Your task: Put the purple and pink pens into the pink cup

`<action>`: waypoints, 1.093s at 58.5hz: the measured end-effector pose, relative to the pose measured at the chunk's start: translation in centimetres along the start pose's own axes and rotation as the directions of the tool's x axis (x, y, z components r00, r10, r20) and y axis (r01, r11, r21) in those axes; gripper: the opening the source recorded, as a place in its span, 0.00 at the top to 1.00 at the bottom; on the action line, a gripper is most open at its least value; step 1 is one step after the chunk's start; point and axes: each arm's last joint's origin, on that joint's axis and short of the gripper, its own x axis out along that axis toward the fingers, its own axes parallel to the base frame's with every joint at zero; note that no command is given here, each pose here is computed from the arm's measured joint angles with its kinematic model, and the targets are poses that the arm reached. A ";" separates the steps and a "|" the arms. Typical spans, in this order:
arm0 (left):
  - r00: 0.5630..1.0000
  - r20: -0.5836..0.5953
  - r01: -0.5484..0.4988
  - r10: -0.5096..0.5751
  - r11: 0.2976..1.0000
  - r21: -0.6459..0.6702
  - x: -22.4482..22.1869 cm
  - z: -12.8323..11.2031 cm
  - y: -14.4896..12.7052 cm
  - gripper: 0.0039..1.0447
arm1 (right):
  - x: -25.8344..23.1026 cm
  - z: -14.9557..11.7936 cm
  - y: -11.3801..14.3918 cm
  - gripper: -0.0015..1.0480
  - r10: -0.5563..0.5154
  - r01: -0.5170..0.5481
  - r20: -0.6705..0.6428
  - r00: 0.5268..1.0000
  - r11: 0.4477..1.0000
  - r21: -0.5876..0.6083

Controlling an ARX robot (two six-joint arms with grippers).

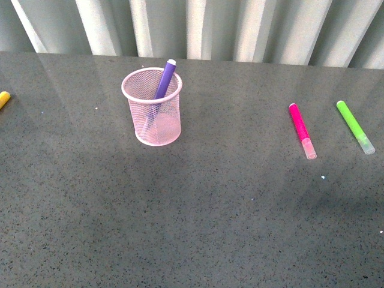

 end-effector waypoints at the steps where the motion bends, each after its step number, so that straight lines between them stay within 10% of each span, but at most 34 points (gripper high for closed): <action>1: 1.000 0.003 0.001 -0.001 1.000 -0.001 -0.3 0.1 0.1 0.97 | 0.0 0.0 0.0 0.07 0.000 0.000 0.000 1.000 1.000 0.000; 64: 1.000 0.013 -0.008 0.008 1.000 0.006 -9.6 0.5 2.1 0.97 | 0.0 0.0 0.0 0.07 0.000 0.000 0.000 1.000 1.000 0.000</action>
